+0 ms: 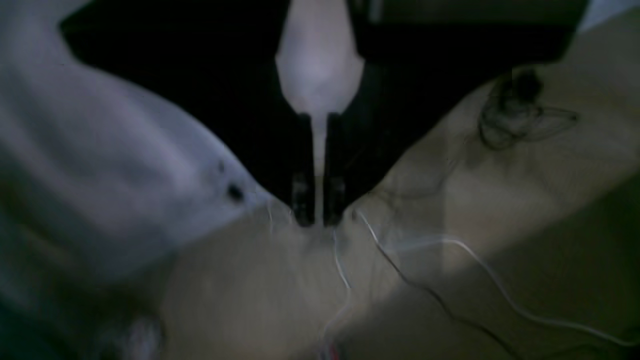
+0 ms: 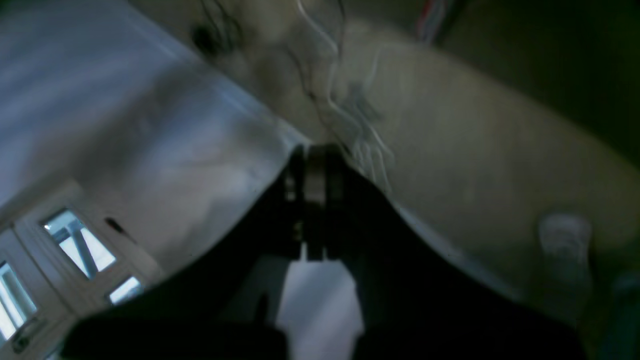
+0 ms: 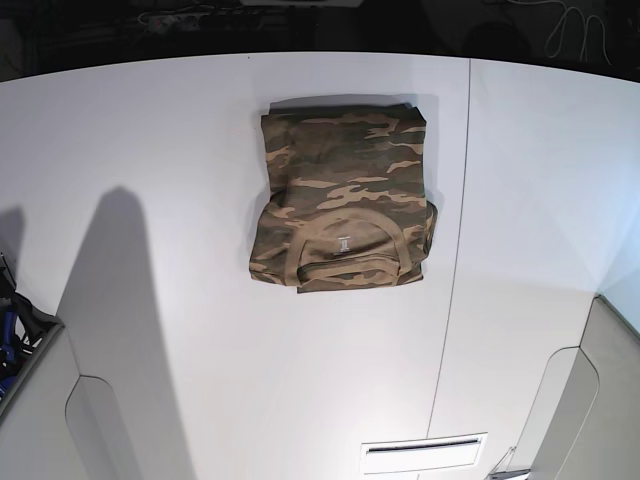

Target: Fold the T-shirt properly

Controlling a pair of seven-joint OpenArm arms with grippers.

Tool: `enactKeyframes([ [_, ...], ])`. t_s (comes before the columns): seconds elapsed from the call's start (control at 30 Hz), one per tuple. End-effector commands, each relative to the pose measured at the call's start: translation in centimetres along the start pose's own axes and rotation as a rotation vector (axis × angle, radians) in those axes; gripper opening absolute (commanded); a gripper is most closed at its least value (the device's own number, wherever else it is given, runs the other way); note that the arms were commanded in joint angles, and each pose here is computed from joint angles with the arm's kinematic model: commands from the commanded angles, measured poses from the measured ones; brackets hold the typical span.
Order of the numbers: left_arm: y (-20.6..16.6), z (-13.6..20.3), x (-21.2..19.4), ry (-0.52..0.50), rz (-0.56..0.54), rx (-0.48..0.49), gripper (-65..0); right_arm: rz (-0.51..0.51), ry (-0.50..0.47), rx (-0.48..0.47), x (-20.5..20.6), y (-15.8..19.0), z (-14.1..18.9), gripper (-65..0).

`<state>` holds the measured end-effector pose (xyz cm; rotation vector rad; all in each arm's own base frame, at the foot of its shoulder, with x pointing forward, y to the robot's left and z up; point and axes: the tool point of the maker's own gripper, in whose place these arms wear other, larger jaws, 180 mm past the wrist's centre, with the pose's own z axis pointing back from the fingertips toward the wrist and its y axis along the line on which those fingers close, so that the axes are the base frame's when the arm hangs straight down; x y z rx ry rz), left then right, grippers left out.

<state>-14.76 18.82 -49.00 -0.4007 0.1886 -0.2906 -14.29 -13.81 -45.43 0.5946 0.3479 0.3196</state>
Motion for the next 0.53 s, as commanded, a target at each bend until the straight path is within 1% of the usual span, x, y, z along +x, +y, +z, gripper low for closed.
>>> enactKeyframes([
  [0.0, 0.2, -0.6, -0.6, 0.044, 0.017, 0.011, -60.7, 0.007, 0.024, -0.011, -0.6, -0.4, -0.4, -65.0],
  [0.07, 0.7, -2.3, -1.4, 0.14, 0.049, 0.037, -60.7, 0.014, 0.087, -0.031, -1.6, -1.3, -1.7, -65.0],
  [0.1, 1.0, -3.0, -1.6, 0.17, 0.052, 0.051, -60.7, 0.016, 0.114, -0.037, -1.9, -1.8, -2.1, -65.0],
  [0.23, 2.9, -5.4, -1.6, 0.247, 0.06, 0.118, -60.7, -0.011, 0.183, -0.084, -1.6, -4.6, -3.4, -65.0],
  [0.33, 3.9, -7.0, -0.4, 0.272, 0.078, 0.146, -60.7, -0.048, 0.183, -0.135, 0.5, -7.5, -3.5, -65.0],
  [0.4, 3.9, -8.2, 1.1, 0.26, 0.1, 0.138, -60.7, -0.086, 0.155, -0.172, 2.5, -9.4, -3.2, -65.0],
  [0.5, 2.7, -10.1, 3.4, 0.241, 0.127, 0.098, -60.7, -0.107, 0.123, -0.196, 5.4, -11.4, -2.8, -65.0],
])
